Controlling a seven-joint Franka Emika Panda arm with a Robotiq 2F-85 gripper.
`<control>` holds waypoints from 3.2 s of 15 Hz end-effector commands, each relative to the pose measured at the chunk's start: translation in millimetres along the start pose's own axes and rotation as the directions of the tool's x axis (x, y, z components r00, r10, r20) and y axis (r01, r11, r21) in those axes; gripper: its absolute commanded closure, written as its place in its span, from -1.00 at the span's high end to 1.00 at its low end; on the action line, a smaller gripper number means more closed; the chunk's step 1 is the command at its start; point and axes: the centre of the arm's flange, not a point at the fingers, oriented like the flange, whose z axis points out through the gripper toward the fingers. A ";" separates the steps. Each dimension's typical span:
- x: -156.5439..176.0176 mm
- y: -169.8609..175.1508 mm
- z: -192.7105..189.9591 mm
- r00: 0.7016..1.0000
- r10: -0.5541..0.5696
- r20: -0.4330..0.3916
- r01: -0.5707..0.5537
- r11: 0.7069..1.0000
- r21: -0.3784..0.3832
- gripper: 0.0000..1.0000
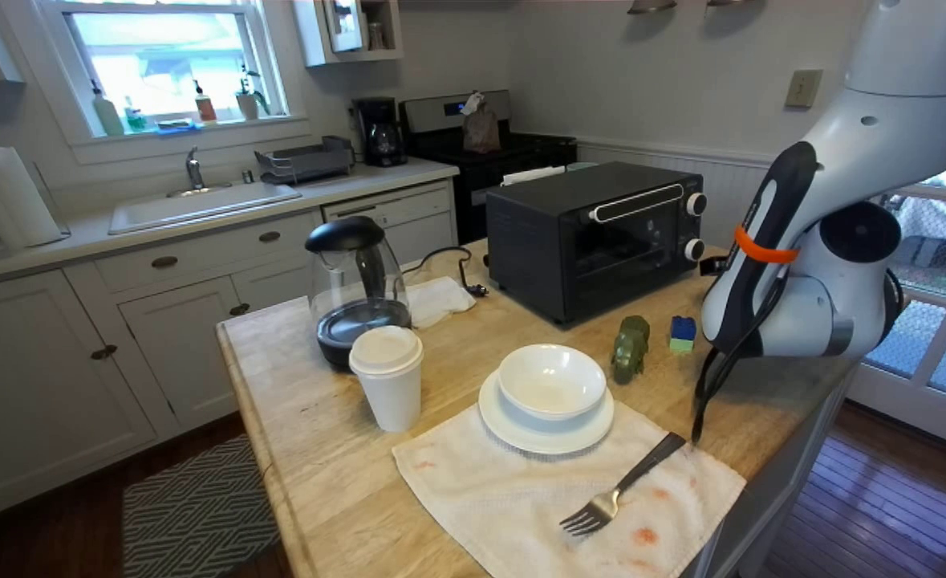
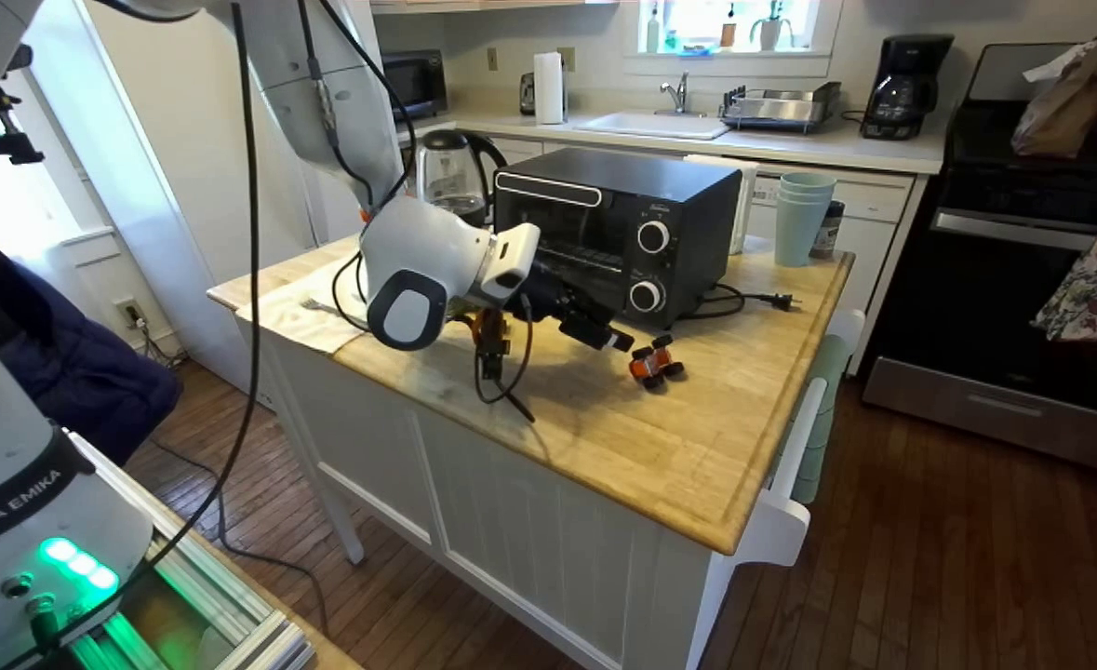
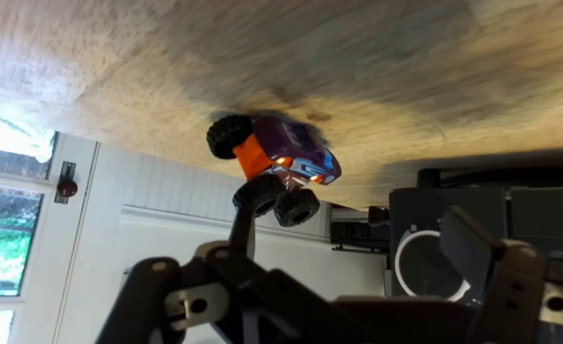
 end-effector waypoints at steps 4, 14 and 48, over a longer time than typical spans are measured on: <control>34.1 5.6 8.4 0.978 0.094 0.185 -0.081 0.994 -0.077 1.00; 63.9 33.1 34.0 0.951 0.169 0.260 -0.124 0.976 -0.180 1.00; 73.5 -1.5 -4.8 0.850 -0.008 0.527 0.064 0.994 -0.088 1.00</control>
